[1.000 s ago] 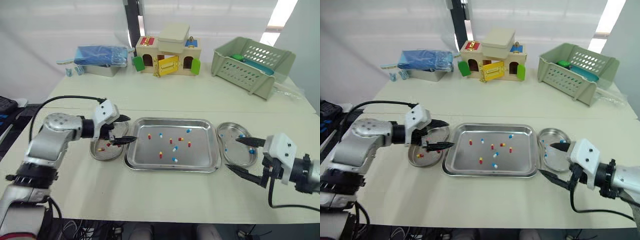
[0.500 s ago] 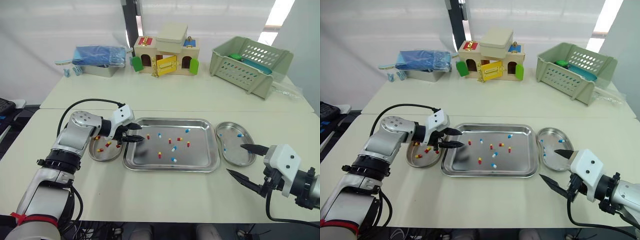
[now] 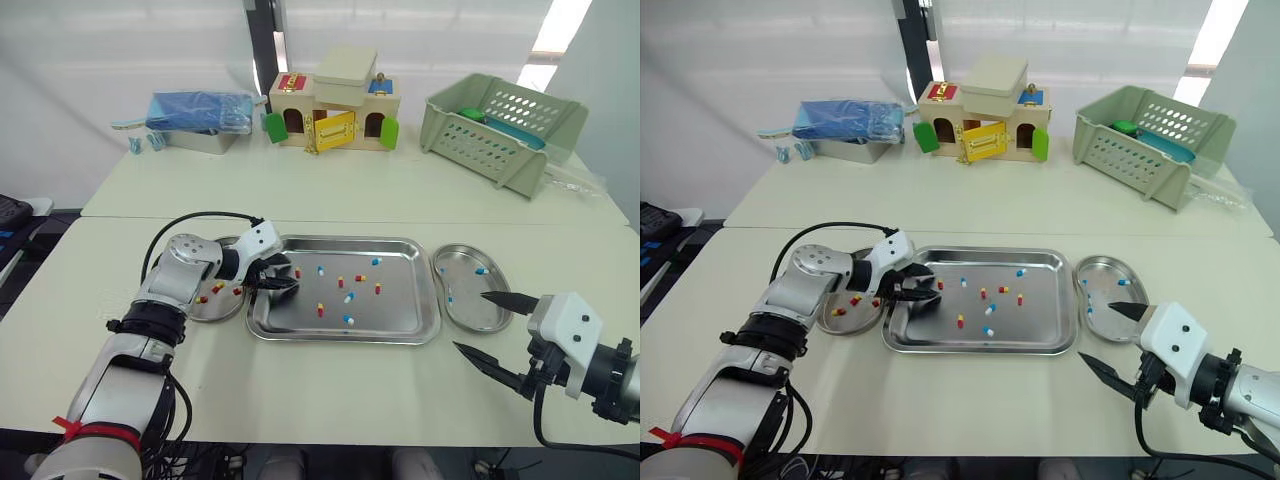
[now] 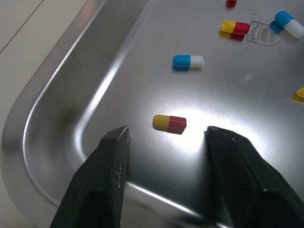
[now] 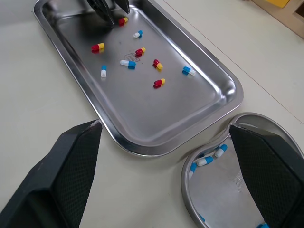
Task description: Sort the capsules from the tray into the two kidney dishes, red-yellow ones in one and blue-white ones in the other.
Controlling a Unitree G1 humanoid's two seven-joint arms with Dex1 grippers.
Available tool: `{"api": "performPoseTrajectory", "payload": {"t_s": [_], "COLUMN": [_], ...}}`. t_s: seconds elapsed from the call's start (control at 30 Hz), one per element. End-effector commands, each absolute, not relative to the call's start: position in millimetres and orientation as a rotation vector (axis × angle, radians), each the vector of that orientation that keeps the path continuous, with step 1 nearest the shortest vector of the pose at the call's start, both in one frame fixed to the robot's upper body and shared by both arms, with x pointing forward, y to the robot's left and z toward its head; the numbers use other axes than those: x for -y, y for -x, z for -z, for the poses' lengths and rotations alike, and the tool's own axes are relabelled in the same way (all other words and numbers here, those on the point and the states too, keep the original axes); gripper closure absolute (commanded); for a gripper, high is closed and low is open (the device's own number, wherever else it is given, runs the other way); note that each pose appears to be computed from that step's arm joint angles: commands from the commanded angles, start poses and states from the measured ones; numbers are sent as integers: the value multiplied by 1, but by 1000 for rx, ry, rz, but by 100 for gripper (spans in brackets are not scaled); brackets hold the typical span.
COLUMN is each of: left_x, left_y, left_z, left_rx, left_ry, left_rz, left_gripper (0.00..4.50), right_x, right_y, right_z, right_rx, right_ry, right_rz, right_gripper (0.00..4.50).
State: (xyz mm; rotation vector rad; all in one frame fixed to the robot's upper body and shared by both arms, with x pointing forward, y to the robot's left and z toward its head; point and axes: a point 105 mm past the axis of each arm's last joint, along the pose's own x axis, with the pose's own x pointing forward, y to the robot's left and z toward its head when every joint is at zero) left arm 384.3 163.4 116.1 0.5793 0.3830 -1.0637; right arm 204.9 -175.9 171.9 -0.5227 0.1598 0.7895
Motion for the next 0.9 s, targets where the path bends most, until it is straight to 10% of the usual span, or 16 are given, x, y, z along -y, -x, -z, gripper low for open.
{"api": "performPoseTrajectory", "payload": {"t_s": [0.03, 0.33, 0.53, 0.9], "left_x": [-159, -161, -164, -162], "left_y": [-389, -388, -386, -385], "left_z": [-120, -109, -106, -106], "left_rx": [-360, -394, -403, -403], "left_ry": [-608, -596, -596, -603], "left_rz": [1065, 1075, 1083, 1093], "left_gripper": [183, 183, 332, 332], "right_x": [173, 177, 177, 180], "right_y": [-203, -201, -194, -189], "right_z": [-182, -184, -183, -180], "right_rx": [-116, -128, -142, -165], "right_ry": [560, 574, 558, 553], "right_rz": [-792, -788, -799, -791], "right_gripper": [0, 0, 0, 0]}}
